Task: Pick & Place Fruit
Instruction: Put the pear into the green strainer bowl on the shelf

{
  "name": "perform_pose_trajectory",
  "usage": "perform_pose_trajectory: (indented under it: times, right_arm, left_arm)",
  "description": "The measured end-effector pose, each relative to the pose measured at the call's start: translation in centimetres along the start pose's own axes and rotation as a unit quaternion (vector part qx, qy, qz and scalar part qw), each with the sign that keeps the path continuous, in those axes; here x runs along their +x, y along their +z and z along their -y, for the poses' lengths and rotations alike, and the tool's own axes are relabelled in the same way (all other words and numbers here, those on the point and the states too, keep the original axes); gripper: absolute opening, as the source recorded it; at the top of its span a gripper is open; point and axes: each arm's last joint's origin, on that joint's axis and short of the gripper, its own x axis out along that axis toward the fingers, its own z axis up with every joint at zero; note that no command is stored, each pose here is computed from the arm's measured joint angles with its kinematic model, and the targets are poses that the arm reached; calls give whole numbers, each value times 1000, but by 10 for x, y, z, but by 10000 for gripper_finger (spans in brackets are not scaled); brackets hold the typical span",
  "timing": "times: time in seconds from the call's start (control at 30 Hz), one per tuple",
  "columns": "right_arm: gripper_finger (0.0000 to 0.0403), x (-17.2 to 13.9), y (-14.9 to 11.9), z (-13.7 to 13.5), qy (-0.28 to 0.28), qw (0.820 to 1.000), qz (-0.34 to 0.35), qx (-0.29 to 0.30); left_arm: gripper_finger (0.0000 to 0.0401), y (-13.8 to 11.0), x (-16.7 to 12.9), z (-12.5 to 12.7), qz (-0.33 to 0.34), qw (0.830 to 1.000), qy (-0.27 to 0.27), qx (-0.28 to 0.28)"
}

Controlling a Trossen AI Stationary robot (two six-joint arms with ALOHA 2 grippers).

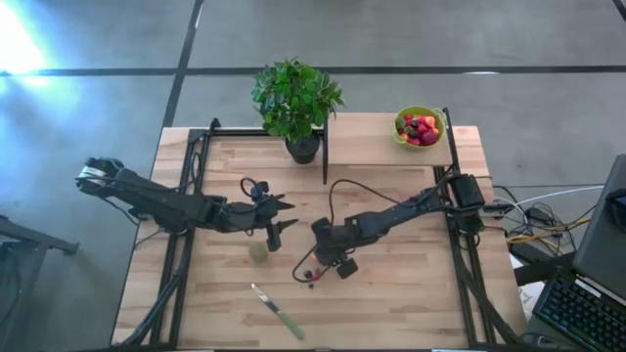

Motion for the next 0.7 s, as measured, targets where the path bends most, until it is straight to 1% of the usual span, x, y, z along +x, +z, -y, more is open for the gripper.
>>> perform_pose_trajectory:
  times: [0.13,0.37,0.5,0.7]
  right_arm:
    - [123,-1,-1,0,3,1000,1,1]
    - [22,-1,-3,-1,9,1000,-2,1]
    - [12,-1,-3,-1,9,1000,-4,26]
    - [9,-6,-3,-1,6,999,-11,31]
  left_arm:
    - [197,0,0,0,0,1000,0,-1]
    - [197,0,0,0,0,1000,0,-1]
    - [197,0,0,0,0,1000,0,-2]
    - [197,0,0,0,0,1000,0,-2]
